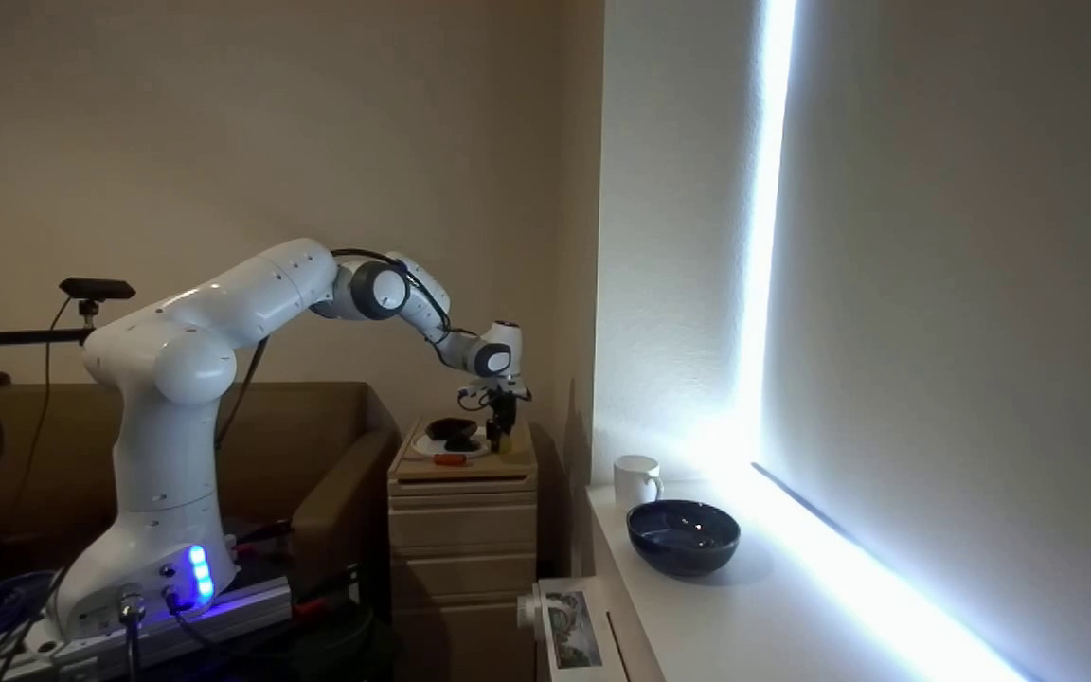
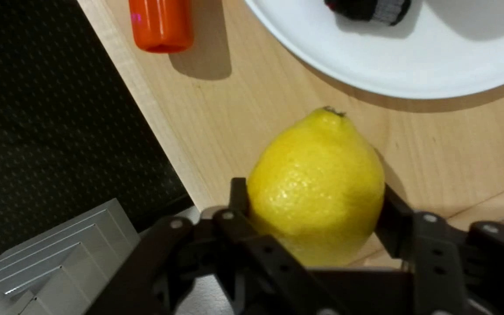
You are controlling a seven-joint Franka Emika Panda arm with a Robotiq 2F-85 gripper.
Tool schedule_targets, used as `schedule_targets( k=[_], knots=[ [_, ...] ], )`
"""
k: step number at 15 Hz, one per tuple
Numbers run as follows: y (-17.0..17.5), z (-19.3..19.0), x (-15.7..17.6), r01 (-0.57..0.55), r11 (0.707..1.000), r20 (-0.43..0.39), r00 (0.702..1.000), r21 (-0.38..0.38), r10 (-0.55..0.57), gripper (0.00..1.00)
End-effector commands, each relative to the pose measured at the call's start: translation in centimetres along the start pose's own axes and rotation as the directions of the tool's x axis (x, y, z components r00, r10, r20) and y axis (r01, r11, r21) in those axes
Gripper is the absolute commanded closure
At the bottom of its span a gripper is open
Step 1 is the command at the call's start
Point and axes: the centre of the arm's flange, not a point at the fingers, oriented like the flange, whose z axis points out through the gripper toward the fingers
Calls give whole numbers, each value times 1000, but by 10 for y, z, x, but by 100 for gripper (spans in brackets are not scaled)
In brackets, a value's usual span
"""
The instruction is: Remove the lemon from the bowl and place it on the nightstand
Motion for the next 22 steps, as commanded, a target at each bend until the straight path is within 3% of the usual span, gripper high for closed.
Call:
schedule_targets(
  k=[1,8,9,10,11,16,22],
  knots=[
    [-13,16,-11,23,999,-38,999,-23,-24,56],
    [-15,30,-19,45,998,-107,993,-53,-50,56],
    [-16,29,-20,38,997,-109,993,-61,-45,27],
    [-16,25,-21,28,998,-91,995,-62,-34,7],
    [-15,20,-20,16,999,-69,997,-50,-20,1],
    [-6,-18,-11,-51,999,10,999,0,51,0],
    [23,-127,-4,-110,991,176,980,80,95,0]
  ],
)
